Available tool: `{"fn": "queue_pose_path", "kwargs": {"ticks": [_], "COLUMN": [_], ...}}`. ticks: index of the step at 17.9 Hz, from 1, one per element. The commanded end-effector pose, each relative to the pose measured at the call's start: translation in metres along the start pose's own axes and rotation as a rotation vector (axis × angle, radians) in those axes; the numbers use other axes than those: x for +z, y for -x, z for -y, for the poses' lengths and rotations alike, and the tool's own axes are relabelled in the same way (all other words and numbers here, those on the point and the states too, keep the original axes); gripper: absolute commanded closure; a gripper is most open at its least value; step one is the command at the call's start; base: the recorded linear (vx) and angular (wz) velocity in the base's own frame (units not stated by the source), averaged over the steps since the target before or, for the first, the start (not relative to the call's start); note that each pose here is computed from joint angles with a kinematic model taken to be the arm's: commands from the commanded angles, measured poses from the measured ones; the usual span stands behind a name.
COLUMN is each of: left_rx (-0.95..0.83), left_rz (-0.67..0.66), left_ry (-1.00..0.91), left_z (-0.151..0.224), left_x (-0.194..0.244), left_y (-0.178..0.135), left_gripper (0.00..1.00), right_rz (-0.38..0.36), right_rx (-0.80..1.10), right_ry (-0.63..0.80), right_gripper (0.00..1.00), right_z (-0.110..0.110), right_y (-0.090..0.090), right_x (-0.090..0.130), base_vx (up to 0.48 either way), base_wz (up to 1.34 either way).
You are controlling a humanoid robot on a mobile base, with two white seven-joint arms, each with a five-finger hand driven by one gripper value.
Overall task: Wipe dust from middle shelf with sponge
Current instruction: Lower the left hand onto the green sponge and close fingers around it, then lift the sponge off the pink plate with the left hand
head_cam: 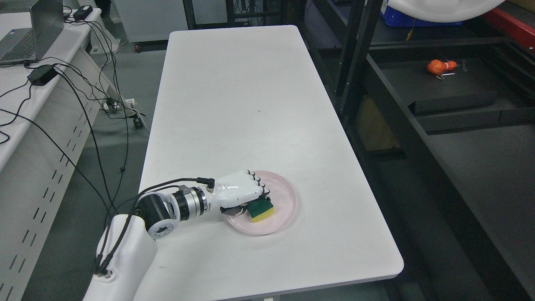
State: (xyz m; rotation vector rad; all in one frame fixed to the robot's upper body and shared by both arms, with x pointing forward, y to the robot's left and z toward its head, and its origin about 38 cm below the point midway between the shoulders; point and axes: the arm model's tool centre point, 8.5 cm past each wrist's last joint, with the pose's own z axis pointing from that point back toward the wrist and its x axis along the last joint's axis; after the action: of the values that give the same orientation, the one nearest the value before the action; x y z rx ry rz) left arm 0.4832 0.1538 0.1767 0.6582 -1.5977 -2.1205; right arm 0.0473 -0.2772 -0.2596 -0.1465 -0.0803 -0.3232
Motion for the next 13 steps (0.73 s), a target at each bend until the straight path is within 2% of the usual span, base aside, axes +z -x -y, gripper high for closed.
{"fn": "queue_pose_path", "kwargs": {"ticks": [1,2,4,7,13], "left_rx": [0.065,0.08,0.101,0.118,0.028], "left_rz": [-0.093,-0.102,-0.113,-0.1,-0.053], "left_ry": [-0.073,-0.088,-0.115,-0.191,-0.365], "left_z": [-0.006,-0.006,-0.009,-0.027,-0.102], "left_x": [0.022,0.025,0.03,0.033,0.048], "left_y": [0.028,0.031,0.035,0.038,0.037], "left_gripper": [0.79,0.85,0.9,0.9,0.9], "right_rz": [-0.049,-0.049,-0.049,-0.049,-0.049], "right_rx": [0.003,0.003,0.003,0.003,0.003], "right_ry": [0.014,0.014,0.014,0.014,0.014], "right_gripper": [0.0,0.0,0.0,0.0,0.0], "right_z": [0.01,0.01,0.01,0.01,0.01], "right_y": [-0.002,-0.002,-0.002,-0.002,-0.002], "right_x": [-0.001,-0.001,-0.001,-0.001,-0.001], "base_vx": [0.0,0.0,0.0,0.0,0.0], "base_wz": [0.0,0.0,0.0,0.0,0.0]}}
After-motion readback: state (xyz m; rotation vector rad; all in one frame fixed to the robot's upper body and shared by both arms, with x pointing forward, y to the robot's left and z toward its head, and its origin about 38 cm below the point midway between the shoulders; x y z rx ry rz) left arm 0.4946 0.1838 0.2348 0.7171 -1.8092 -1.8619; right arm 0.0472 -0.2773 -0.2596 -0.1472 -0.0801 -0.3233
